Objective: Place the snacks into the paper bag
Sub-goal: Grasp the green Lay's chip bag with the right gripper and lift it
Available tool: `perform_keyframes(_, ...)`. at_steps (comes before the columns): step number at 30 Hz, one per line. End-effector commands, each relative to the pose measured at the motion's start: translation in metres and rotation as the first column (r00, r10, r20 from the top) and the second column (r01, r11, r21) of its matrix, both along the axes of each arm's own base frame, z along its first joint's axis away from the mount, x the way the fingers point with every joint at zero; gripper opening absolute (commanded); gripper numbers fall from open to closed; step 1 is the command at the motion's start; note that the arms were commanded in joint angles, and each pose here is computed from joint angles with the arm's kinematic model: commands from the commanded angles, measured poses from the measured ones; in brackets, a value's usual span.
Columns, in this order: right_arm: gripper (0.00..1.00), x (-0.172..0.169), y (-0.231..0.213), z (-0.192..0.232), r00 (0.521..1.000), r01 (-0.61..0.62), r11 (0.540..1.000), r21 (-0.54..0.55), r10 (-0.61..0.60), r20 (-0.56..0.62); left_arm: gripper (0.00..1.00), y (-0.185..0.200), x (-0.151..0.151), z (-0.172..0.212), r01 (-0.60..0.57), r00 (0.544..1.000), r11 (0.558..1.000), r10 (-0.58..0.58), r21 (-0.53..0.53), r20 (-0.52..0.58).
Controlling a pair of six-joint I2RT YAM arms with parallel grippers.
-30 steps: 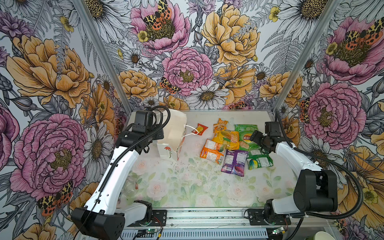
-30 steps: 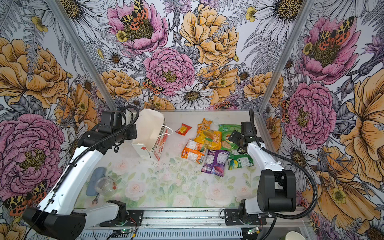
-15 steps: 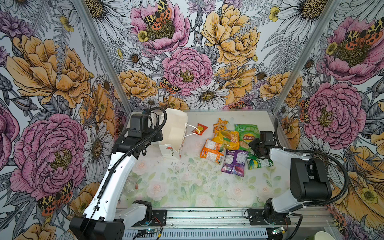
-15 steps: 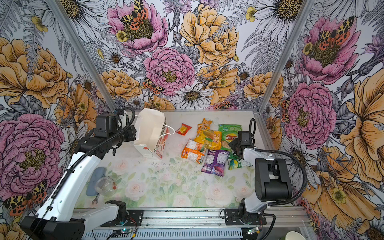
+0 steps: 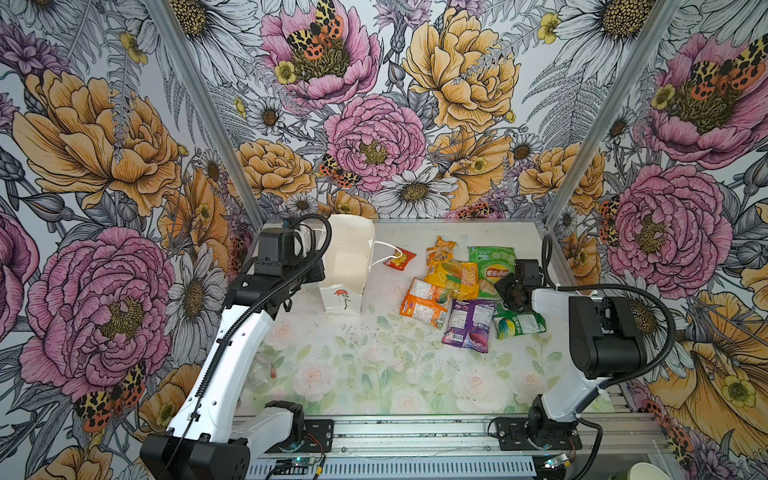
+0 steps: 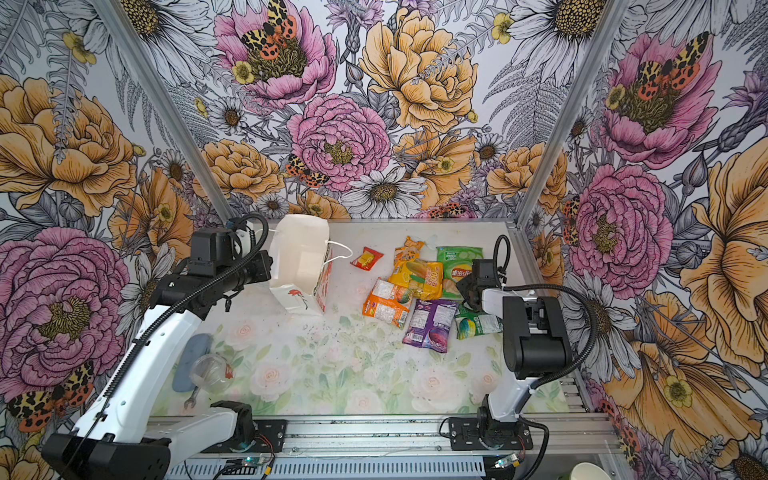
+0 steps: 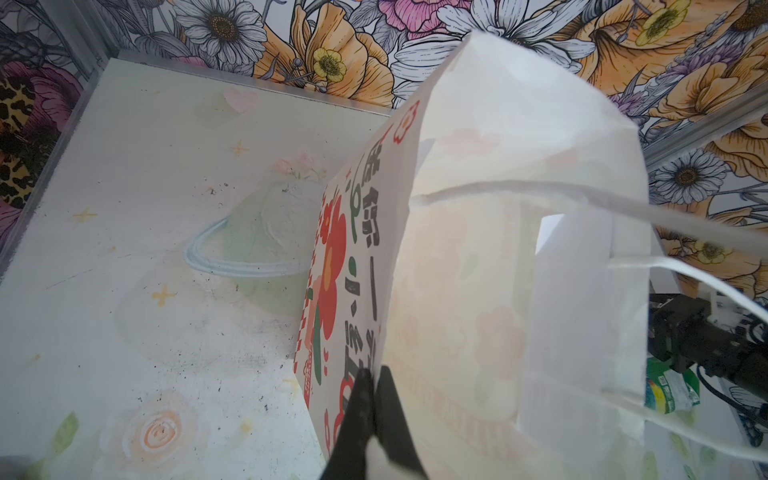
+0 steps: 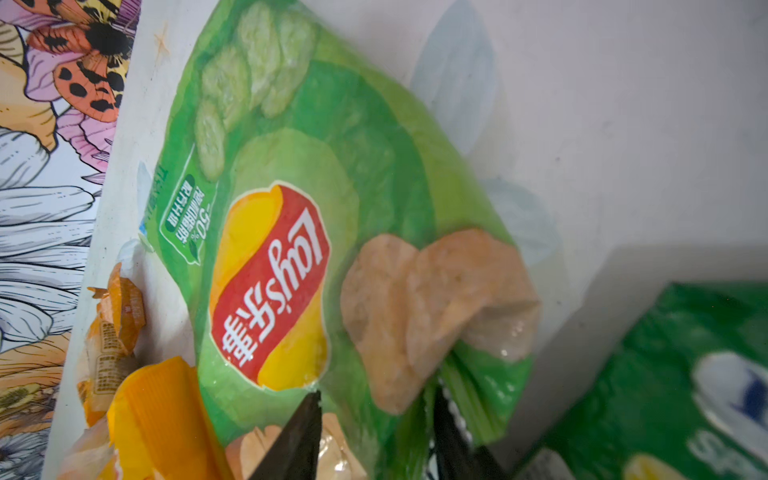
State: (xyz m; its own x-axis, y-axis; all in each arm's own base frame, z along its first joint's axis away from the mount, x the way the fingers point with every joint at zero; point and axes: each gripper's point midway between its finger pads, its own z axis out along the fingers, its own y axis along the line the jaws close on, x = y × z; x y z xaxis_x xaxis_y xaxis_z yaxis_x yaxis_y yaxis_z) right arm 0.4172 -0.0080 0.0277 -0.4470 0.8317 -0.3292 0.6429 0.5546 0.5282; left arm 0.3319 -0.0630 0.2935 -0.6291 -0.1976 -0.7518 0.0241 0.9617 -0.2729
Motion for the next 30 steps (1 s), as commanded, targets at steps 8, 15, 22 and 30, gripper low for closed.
perform_keyframes(8,0.13,0.011,0.000,0.013,0.999,0.000,1.000,-0.011,0.000,0.047,0.00,0.004,0.000,0.010,-0.014,0.998,1.000,0.015,-0.013,0.053)
perform_keyframes(15,0.00,0.010,-0.006,0.060,0.988,-0.016,0.996,-0.088,0.029,0.149,0.00,0.013,0.001,0.009,-0.053,0.997,0.998,0.052,0.019,0.058)
perform_keyframes(22,0.00,0.007,0.006,0.130,0.956,-0.138,0.964,-0.230,0.189,0.222,0.00,0.024,0.001,0.015,-0.096,0.993,0.993,0.091,0.063,0.073)
perform_keyframes(30,0.00,-0.004,0.044,0.201,0.881,-0.326,0.868,-0.374,0.423,0.214,0.00,0.018,-0.004,0.032,-0.091,0.995,0.980,0.083,0.179,0.050)
